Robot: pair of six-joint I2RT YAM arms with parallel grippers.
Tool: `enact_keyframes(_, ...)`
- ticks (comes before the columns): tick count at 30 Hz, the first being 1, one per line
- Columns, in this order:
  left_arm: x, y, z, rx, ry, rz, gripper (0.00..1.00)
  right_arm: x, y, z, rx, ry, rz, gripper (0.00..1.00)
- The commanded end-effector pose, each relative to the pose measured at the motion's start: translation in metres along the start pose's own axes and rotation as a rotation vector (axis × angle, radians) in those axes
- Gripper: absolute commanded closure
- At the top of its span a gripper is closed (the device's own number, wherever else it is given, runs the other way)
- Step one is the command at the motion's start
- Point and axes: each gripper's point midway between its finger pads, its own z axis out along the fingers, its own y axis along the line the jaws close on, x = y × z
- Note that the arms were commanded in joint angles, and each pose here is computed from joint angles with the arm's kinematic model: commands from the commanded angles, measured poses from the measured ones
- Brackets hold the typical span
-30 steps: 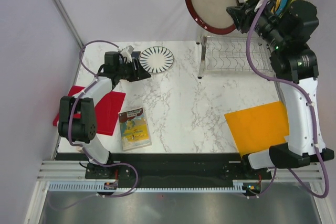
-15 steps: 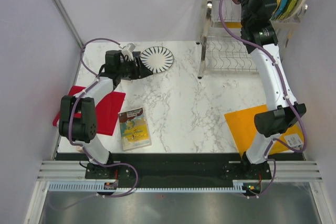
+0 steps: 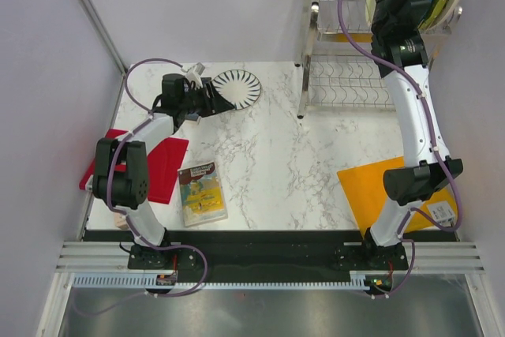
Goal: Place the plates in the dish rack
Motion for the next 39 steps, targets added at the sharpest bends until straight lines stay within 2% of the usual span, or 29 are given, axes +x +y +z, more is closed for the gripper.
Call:
enact_keyframes(1,-0.019,-0.015,0.005,0.058,-0.031,-0.005,0.45,-0.054,-0.032,-0.008,0.087,-0.134,0.061,1.0)
enact_keyframes(13,-0.011,-0.002,0.011,0.039,-0.013,-0.011,0.45,-0.012,-0.016,0.0,0.053,-0.028,0.009,1.0)
enact_keyframes(25,0.003,0.007,0.011,0.01,-0.001,-0.057,0.45,0.03,-0.007,0.015,0.09,0.07,-0.044,1.0)
enact_keyframes(39,-0.002,0.008,0.015,0.013,-0.007,-0.065,0.44,0.067,0.003,0.031,0.13,0.125,-0.01,1.0)
